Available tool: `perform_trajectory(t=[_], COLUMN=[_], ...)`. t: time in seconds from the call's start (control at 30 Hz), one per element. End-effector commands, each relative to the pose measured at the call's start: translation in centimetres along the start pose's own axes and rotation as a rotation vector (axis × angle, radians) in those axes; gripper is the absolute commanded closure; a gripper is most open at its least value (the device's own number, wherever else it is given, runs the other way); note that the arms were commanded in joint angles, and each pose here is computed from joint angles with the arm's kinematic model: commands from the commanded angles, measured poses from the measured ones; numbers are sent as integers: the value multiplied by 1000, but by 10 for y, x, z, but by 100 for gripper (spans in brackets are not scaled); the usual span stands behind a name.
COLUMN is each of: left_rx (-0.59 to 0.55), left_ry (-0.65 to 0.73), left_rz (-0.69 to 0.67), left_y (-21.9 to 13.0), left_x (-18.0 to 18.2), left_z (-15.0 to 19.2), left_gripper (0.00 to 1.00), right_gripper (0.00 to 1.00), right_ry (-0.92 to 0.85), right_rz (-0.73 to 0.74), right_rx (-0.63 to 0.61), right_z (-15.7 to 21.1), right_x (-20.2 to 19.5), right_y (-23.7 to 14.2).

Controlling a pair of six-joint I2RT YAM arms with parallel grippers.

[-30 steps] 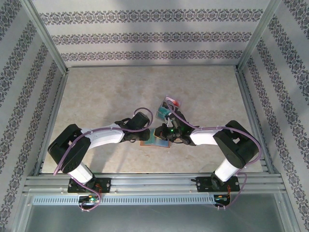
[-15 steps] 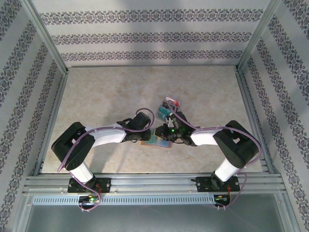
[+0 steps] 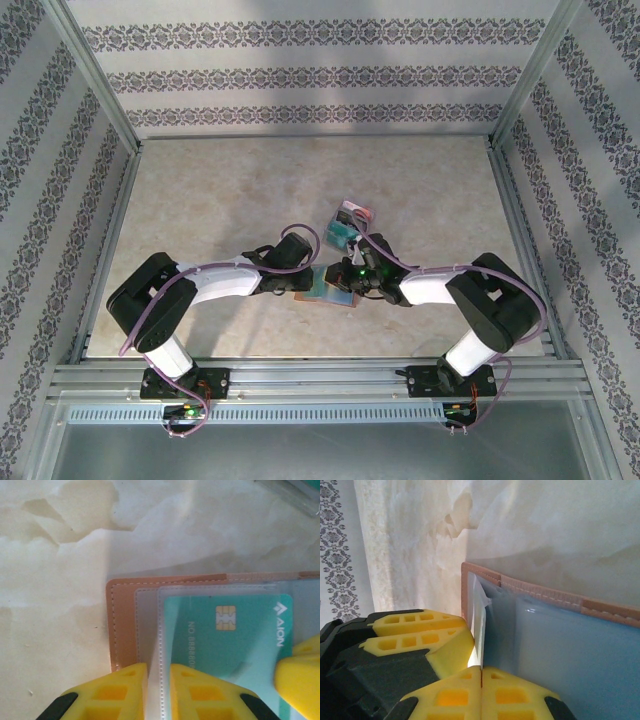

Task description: Take the credit cards out of the card holder

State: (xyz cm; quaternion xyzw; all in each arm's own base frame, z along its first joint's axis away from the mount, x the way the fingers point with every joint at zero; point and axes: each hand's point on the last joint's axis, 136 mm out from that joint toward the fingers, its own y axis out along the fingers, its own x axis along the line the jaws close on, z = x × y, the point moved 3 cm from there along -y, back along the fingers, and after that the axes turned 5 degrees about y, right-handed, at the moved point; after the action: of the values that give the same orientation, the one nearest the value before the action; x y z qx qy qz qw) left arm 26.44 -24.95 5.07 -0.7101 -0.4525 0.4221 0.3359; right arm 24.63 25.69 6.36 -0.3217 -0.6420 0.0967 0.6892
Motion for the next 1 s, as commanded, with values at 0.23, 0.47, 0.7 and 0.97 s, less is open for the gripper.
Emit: perform_trajectory(t=[0.23,0.47,0.7,0.97], left_rx=[71,76,75,73], left_ry=[-7,-9,-11,-14], left_rz=[-71,-75,-80,-82], left_y=[8,10,10,9], left_x=[15,16,18,18], left_z=[23,24,24,24], left_gripper=[82,83,84,86], right_gripper=[90,92,92,93], right_ry=[-13,-20,-15,-14], right_rz=[5,6,22,37], right_rx=[-3,-13,-19,-27], right_z=[-1,-2,-4,-6], right_x=[-5,-4,-10,-13], right_y=[-9,-14,-18,-24])
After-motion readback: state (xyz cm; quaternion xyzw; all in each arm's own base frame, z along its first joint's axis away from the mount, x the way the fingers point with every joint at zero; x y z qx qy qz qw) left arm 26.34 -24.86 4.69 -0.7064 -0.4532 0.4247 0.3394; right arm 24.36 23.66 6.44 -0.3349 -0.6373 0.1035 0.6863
